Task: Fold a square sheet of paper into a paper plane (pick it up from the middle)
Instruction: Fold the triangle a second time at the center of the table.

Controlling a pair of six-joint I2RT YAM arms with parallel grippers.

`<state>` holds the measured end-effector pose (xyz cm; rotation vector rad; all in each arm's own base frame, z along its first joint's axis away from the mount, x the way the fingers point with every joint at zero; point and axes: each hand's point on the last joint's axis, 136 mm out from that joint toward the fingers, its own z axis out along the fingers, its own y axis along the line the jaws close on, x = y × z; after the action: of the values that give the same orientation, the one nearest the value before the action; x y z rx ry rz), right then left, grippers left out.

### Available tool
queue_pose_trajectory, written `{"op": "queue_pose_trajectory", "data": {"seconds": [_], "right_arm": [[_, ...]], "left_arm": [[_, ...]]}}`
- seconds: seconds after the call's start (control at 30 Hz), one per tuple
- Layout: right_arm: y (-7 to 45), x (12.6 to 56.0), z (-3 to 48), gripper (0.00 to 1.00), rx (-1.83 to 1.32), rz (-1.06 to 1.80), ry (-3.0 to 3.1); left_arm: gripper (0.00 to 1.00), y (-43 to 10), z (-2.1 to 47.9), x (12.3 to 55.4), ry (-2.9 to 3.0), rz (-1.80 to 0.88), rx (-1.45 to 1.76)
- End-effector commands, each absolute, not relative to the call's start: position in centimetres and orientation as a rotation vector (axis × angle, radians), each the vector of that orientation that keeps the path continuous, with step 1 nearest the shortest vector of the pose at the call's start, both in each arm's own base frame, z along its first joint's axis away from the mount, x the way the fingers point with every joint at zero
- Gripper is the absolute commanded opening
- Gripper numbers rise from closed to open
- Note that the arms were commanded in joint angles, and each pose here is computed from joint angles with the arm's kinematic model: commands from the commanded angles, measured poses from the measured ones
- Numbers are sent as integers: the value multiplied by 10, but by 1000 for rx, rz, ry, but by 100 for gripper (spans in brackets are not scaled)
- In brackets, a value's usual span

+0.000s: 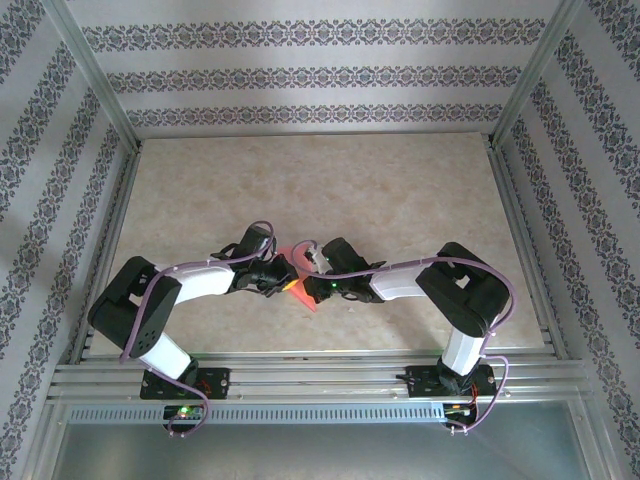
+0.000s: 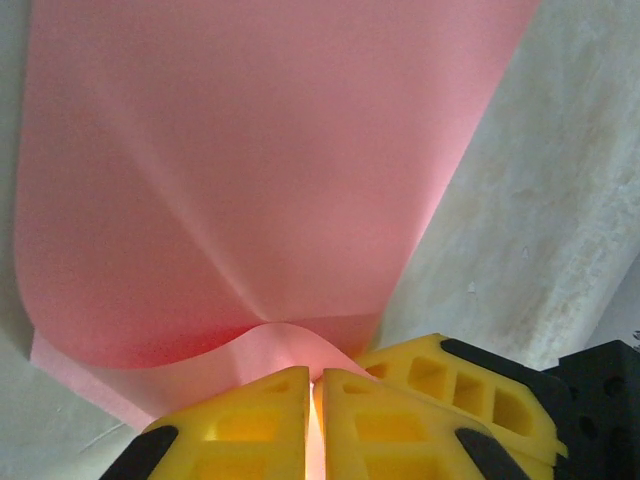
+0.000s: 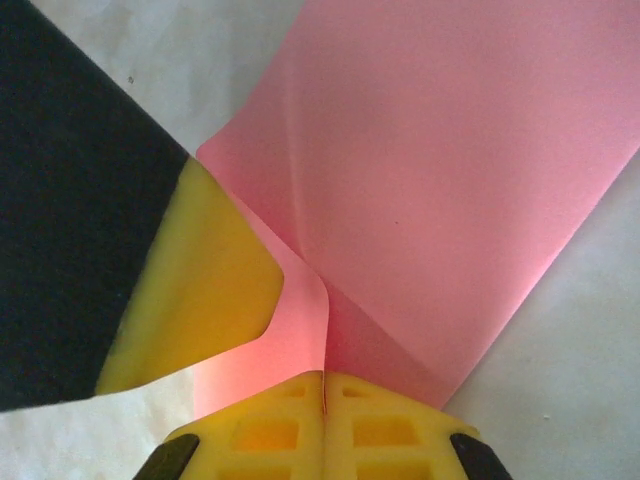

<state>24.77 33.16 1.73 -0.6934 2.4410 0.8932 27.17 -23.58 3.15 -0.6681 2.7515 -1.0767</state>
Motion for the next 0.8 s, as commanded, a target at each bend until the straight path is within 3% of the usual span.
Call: {"op": "queue_pose_trajectory", "data": {"seconds": [0.0,0.6,0.77], "right_arm": [[322,247,1,3,-658,845,2520],[322,245,-2,3,-658,847,2541],[321,245,-3,3,-659,843,2546]], "left_arm": [[13,-238,23,269,2757,-1070,-671],[12,-229,9,263,2769,-1008,-651],[15,-234,36,272,2704,-1051,-562]]}}
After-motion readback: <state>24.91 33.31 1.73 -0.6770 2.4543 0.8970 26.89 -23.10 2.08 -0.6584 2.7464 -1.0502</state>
